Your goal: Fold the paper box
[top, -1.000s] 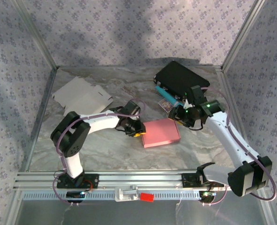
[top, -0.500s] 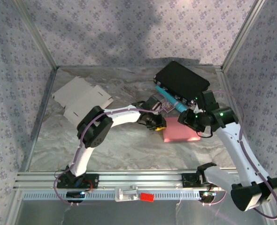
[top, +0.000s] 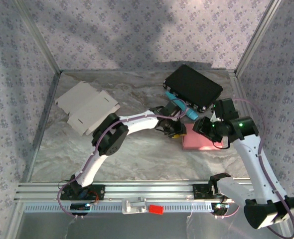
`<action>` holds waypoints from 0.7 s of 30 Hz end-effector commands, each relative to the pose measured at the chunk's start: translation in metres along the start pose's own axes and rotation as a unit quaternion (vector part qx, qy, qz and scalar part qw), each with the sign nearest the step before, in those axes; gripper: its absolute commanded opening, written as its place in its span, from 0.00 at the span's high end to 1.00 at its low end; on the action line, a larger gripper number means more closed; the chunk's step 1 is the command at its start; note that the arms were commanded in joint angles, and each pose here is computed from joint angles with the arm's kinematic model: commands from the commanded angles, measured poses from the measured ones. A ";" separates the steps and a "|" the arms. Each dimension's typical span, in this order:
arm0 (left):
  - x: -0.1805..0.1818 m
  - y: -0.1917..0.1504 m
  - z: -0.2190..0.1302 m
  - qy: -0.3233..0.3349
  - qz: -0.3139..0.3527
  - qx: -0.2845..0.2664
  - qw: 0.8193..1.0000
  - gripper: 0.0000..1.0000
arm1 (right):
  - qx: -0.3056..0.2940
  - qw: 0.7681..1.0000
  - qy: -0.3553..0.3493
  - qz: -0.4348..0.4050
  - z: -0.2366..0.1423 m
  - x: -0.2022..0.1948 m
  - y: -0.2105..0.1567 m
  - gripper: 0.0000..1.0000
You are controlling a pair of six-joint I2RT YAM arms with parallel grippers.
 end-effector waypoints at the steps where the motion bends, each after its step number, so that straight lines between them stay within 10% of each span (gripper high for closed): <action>1: -0.014 -0.001 -0.032 0.017 0.022 -0.016 0.999 0.59 | -0.015 1.000 0.019 -0.012 -0.014 0.006 0.002 0.51; 9: 0.021 -0.017 -0.125 0.060 0.019 -0.081 0.995 0.57 | -0.054 0.996 0.058 -0.030 -0.013 0.029 0.014 0.51; 21: 0.249 -0.004 -0.325 0.170 -0.201 -0.242 0.934 0.61 | -0.059 0.970 0.224 -0.078 0.044 0.139 -0.030 0.45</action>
Point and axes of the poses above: each hand's point on the last joint's axis, 136 mm out from that joint toward the fingers, its own z axis out along the fingers, its own x axis along the line the jaws close on, y = z × x, the point moved 4 cm from there along -z, back along the fingers, and after that the axes turned 9 degrees about z, right-handed, at the moved point
